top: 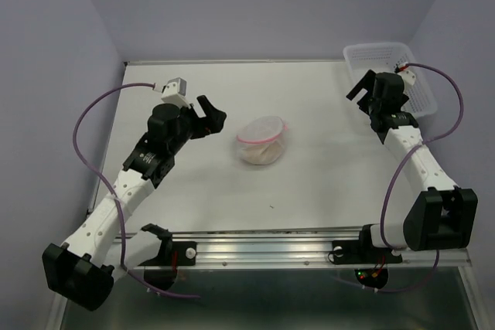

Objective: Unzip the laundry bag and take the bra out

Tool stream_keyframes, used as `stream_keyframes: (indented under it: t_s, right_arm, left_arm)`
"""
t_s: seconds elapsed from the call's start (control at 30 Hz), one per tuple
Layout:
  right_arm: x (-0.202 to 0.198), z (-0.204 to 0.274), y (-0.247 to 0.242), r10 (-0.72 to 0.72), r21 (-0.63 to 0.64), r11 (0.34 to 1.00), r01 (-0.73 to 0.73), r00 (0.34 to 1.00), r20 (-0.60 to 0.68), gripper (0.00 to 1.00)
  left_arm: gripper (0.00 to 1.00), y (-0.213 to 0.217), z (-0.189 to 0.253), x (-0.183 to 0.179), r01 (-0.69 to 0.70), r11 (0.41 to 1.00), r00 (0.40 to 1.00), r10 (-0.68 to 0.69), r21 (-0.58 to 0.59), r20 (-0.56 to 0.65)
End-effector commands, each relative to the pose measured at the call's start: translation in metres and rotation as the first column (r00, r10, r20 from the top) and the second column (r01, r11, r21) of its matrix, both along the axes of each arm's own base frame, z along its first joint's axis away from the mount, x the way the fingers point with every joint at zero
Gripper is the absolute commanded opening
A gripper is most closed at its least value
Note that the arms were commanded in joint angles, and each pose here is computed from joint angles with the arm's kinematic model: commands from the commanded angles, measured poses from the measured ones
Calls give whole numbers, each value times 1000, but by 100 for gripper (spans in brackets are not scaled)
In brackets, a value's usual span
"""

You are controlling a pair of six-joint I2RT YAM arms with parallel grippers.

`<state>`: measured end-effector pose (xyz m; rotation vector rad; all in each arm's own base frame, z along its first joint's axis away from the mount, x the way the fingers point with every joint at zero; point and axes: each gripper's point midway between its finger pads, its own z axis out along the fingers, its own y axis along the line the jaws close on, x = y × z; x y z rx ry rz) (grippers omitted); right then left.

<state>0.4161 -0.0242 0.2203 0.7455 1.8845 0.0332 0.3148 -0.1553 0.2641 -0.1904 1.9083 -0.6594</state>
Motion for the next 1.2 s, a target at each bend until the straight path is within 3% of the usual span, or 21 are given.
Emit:
stream_keyframes:
  t_s: [0.0, 0.1, 0.2, 0.3, 0.47, 0.63, 0.87, 1.07, 1.13, 1.17]
  right_arm:
    - [0, 26, 15, 97, 8, 995, -98, 993, 70, 100]
    - [2, 26, 31, 200, 14, 979, -202, 977, 76, 100]
    - [2, 26, 34, 223, 14, 974, -225, 972, 74, 100]
    - [2, 23, 36, 264, -30, 964, -263, 963, 59, 100]
    - [-2, 20, 31, 243, -40, 970, -241, 969, 42, 100]
    - [-1, 8, 40, 304, -24, 952, -304, 952, -17, 100]
    - [2, -1, 42, 315, -15, 949, -316, 948, -44, 100]
    - [3, -6, 41, 311, -16, 950, -312, 949, -55, 100]
    - [3, -8, 42, 318, -12, 948, -319, 946, -62, 100]
    - [4, -8, 43, 322, -8, 946, -323, 945, -59, 100]
  left_arm:
    - [99, -40, 19, -10, 161, 983, 983, -169, 92, 78]
    - [99, -69, 30, -12, 245, 952, 957, -268, 183, 114]
    - [99, -113, 23, -13, 340, 877, 918, -387, 339, 81]
    - [99, -147, -11, -1, 415, 758, 878, -479, 503, -3]
    - [99, -184, -32, 5, 500, 594, 804, -589, 631, -83]
    - [99, -210, -64, 18, 551, 484, 767, -615, 680, -183]
    - [96, -211, -99, 45, 521, 414, 806, -527, 746, -270]
    - [94, -212, -112, 44, 545, 373, 781, -552, 751, -293]
    - [89, -206, -118, 50, 518, 367, 807, -509, 773, -299]
    - [81, -205, -119, 53, 507, 367, 817, -494, 780, -298]
